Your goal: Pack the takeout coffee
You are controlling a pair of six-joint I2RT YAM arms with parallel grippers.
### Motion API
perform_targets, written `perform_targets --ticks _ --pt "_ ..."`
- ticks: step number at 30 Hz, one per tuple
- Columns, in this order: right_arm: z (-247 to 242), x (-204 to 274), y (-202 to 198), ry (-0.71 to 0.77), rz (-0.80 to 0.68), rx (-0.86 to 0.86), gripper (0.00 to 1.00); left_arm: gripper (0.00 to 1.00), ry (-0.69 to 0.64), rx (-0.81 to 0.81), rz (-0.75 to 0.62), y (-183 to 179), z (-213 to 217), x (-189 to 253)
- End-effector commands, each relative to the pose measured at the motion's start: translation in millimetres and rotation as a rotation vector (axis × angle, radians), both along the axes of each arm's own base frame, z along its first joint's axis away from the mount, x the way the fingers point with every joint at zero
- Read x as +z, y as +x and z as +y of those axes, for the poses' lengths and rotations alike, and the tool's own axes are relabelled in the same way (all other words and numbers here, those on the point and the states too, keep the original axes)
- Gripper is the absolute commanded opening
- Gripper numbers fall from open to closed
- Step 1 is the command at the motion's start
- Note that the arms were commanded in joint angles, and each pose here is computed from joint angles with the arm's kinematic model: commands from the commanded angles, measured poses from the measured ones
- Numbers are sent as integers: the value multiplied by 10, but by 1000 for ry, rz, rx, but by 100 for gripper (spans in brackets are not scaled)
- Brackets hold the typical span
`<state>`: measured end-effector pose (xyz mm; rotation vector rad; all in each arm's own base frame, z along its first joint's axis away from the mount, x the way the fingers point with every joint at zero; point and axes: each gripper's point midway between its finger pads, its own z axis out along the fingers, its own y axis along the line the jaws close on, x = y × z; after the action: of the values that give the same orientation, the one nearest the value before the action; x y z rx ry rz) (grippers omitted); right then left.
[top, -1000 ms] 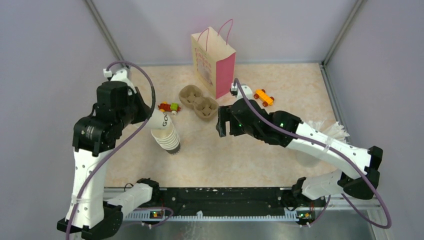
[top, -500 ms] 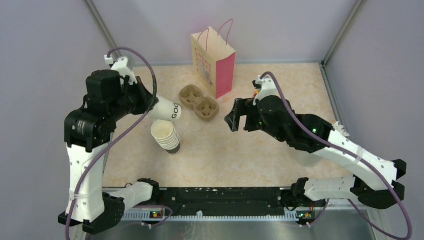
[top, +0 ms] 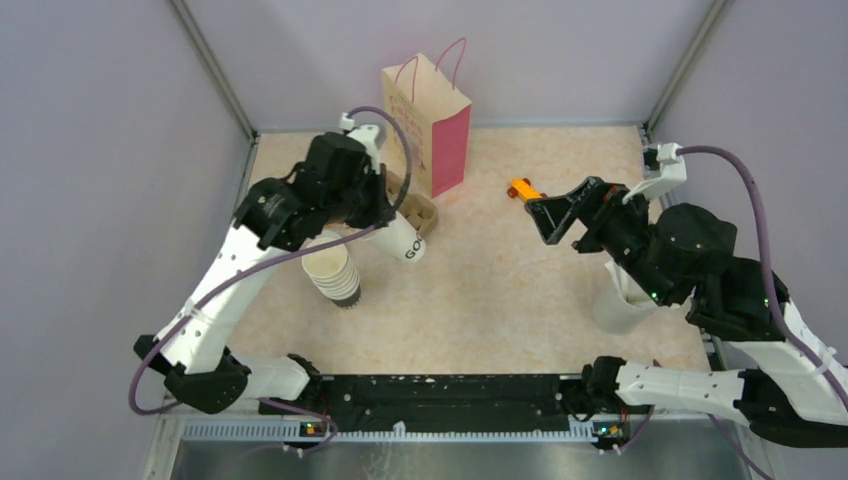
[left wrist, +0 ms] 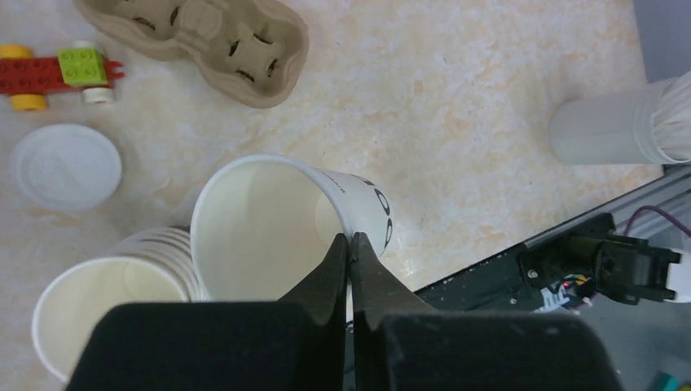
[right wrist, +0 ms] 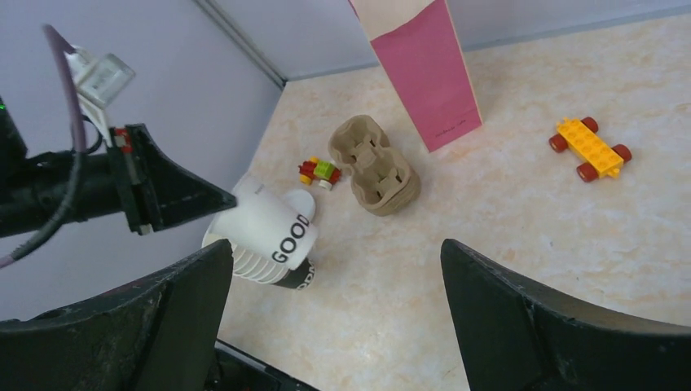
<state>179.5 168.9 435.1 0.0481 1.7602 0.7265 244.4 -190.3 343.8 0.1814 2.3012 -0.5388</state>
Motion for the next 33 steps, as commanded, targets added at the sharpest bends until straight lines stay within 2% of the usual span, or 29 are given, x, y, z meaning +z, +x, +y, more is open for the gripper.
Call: perform_targets --ticks 1,8,12,16,22,25,27,31,33 --pt "-231 171 -20 30 -41 -52 96 0 42 25 -93 219 -407 -133" --pt "-489 204 -102 87 -56 -86 96 3 204 -3 -154 261 -990 -823" --pt "-544 249 -110 101 -73 -95 96 3 244 -34 -115 226 -1187 -1240" --pt "-595 301 -109 106 -80 -110 96 3 270 -58 -154 211 -1363 -1433" --pt "-556 196 -117 97 -47 -102 96 6 288 -97 -128 182 -1561 -1664" --pt "-530 171 -120 104 -40 -95 96 10 287 -127 -119 109 -1665 -1732" --pt "-517 162 -117 105 -39 -94 96 18 269 -166 -92 35 -1752 -1795" --pt "-527 184 -102 109 -43 -105 96 21 243 -190 -37 -78 -1815 -1905" --pt "-534 186 -94 108 -48 -111 96 26 240 -196 -21 -112 -1819 -1926"
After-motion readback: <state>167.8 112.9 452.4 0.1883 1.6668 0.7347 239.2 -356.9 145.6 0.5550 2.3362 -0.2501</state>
